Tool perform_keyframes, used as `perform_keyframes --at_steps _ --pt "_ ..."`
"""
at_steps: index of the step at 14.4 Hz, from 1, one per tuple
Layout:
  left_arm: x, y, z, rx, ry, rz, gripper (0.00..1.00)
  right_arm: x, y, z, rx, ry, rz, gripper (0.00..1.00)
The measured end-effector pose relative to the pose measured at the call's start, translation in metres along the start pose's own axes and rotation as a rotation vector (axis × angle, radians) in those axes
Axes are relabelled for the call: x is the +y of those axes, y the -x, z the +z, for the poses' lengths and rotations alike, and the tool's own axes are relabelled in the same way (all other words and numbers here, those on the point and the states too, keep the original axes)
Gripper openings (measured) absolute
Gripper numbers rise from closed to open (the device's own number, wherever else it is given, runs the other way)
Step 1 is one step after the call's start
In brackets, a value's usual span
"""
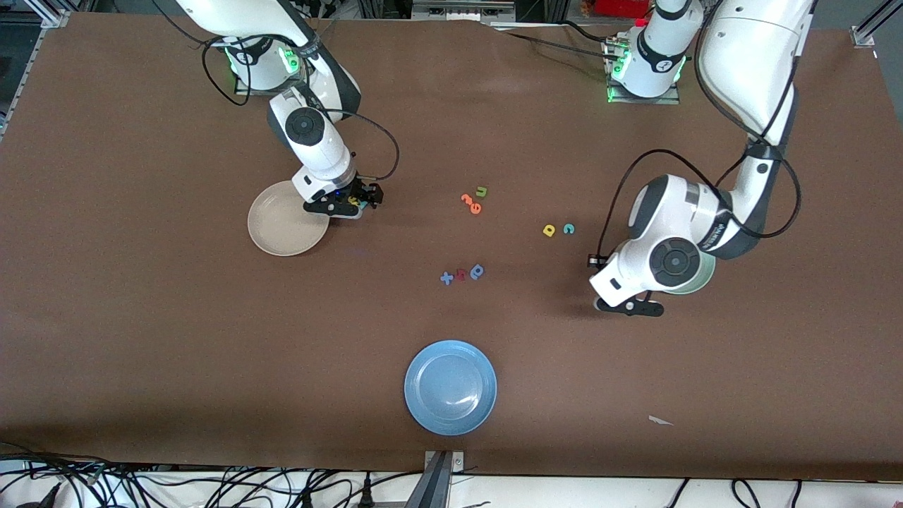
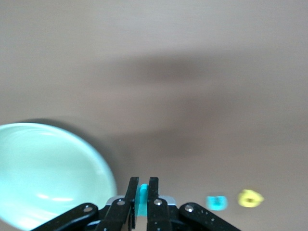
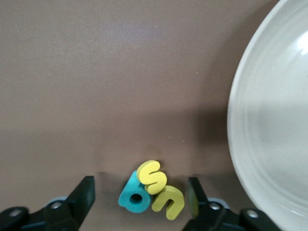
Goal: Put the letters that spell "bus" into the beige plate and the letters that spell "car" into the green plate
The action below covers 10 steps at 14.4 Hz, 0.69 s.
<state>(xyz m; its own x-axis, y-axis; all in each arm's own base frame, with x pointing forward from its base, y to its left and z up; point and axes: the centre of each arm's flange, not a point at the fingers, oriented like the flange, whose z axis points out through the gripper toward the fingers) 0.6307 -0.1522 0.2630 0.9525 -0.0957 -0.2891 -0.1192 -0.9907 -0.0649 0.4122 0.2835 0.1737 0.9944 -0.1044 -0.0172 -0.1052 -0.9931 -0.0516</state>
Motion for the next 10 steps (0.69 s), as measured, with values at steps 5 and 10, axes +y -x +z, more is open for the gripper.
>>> perform_keyframes --at_steps 5,10 --pt "-0.038 0.016 0.026 0.039 0.001 0.041 0.11 -0.001 0.0 -0.002 0.012 0.006 -0.029 0.26" --pt "-0.067 0.049 0.053 0.097 0.016 0.06 0.11 -0.001 0.0 -0.002 0.014 0.005 -0.032 0.26"
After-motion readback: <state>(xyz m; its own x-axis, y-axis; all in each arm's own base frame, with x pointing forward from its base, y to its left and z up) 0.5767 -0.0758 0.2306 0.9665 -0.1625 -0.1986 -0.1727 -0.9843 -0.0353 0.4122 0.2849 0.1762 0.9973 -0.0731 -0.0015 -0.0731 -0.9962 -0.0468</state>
